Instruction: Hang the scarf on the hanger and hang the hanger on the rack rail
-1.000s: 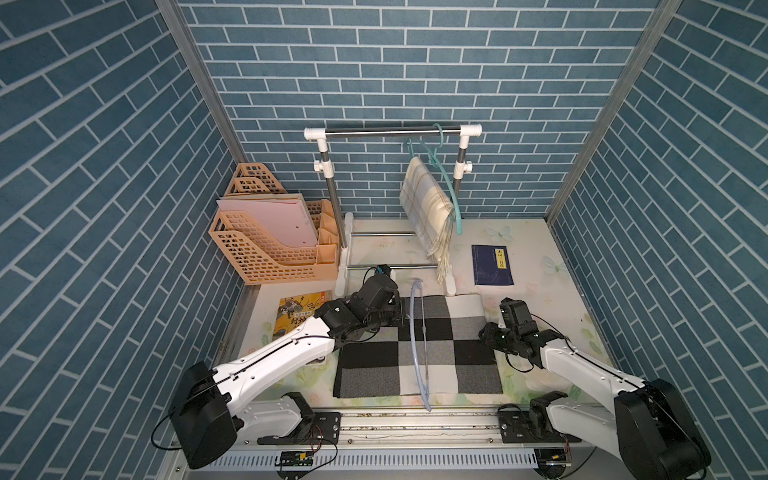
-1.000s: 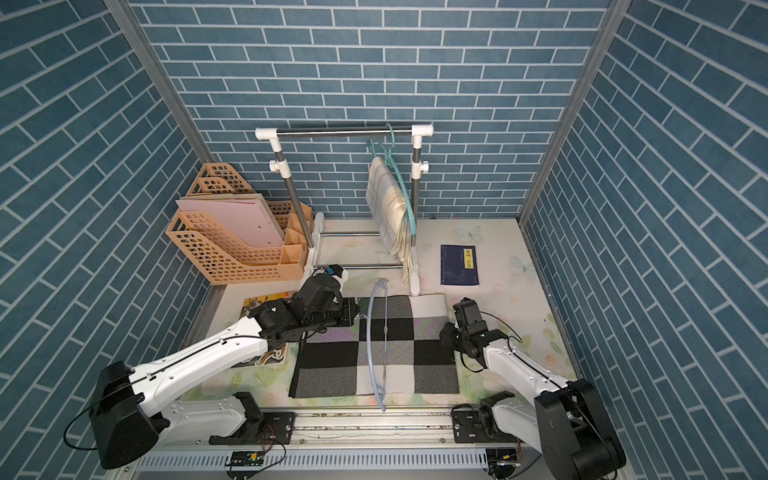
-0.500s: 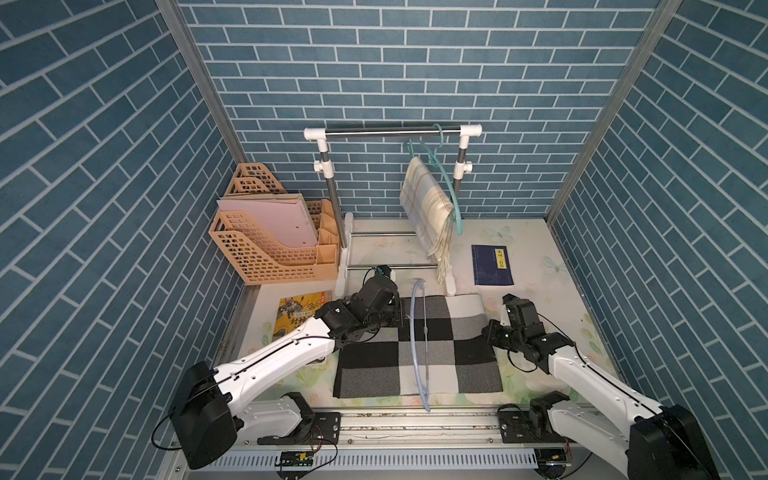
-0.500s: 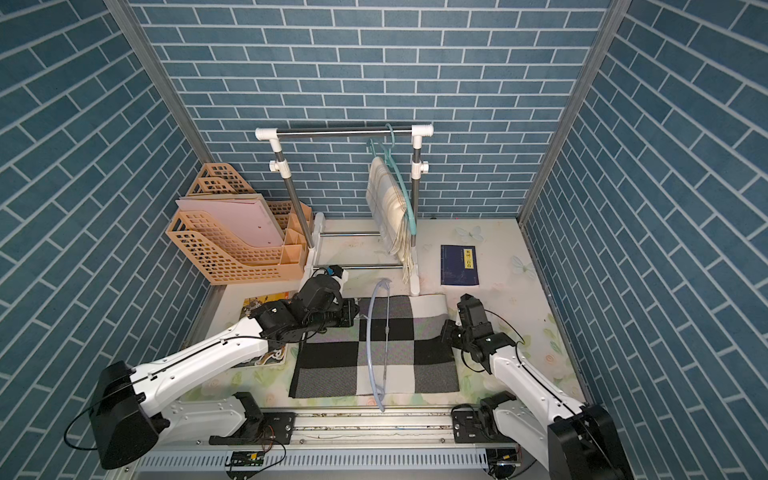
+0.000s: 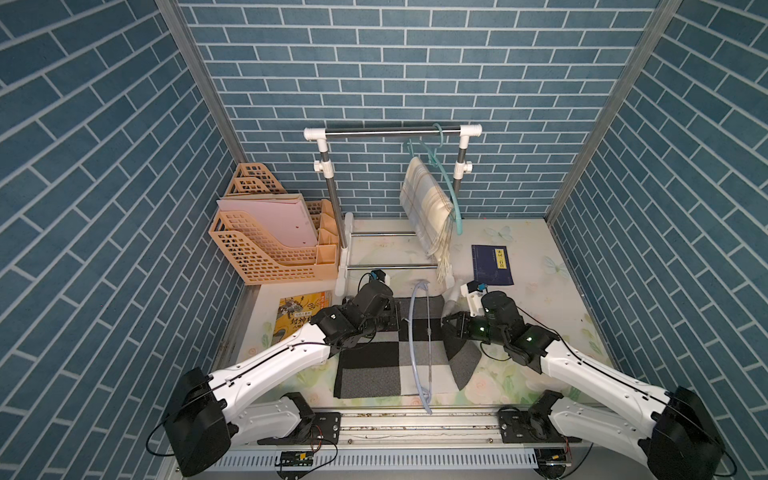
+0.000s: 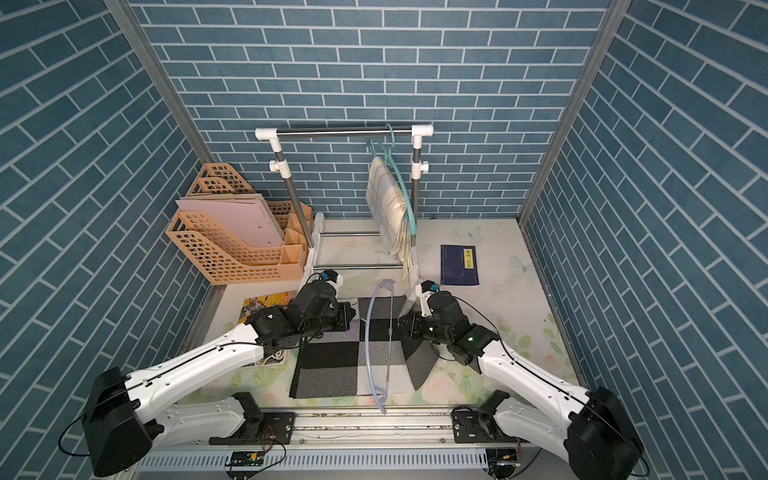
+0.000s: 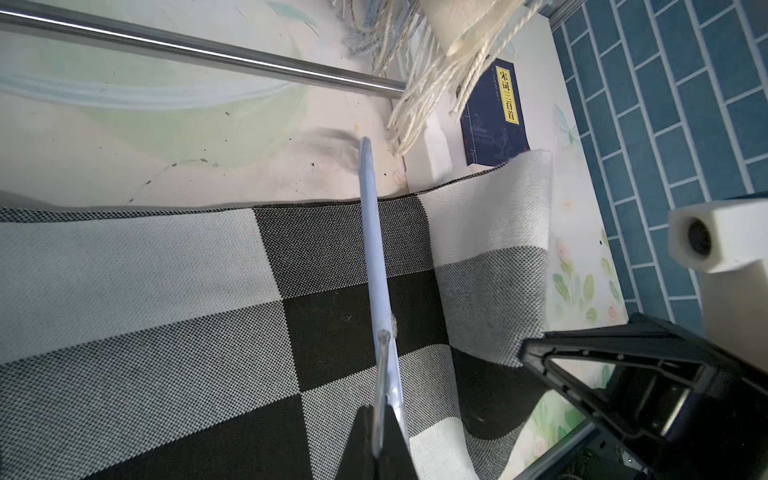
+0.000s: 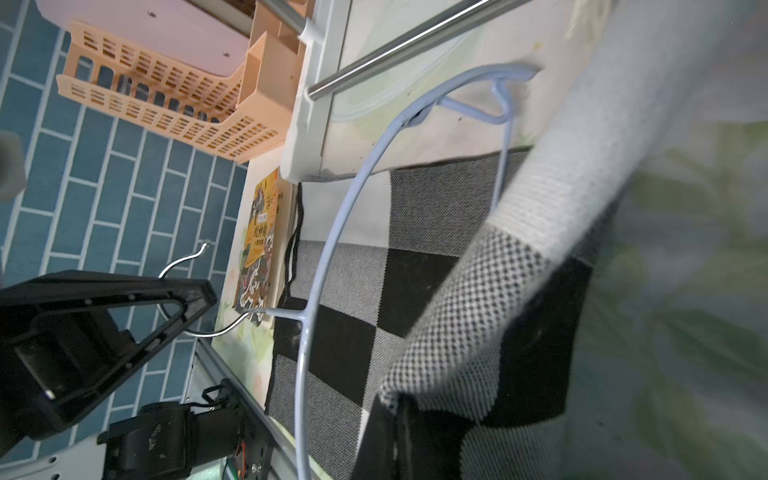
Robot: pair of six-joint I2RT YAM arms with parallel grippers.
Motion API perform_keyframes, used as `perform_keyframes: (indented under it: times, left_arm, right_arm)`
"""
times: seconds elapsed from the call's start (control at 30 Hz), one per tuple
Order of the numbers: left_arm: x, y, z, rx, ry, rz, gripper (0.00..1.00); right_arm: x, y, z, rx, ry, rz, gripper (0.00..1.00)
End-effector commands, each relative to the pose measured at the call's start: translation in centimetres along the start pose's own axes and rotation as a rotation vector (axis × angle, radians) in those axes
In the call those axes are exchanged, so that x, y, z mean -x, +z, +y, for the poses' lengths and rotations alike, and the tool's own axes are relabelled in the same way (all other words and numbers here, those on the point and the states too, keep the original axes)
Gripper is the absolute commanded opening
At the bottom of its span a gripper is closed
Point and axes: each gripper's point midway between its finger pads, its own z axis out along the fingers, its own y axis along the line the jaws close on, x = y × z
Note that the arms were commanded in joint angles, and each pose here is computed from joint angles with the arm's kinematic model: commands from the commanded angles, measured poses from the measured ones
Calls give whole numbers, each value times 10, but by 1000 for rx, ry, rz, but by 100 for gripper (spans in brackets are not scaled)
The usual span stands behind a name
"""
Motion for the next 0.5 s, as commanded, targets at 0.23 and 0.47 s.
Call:
perform_keyframes:
  times: [0.23, 0.47]
  left_arm:
    - [-17, -6, 7, -32, -13, 21, 0]
    - [-18, -10, 5, -64, -20, 2, 0]
  right_arm:
    - [5, 61, 23, 175, 86, -46, 0]
    - [-14, 89, 21, 184, 117, 19, 0]
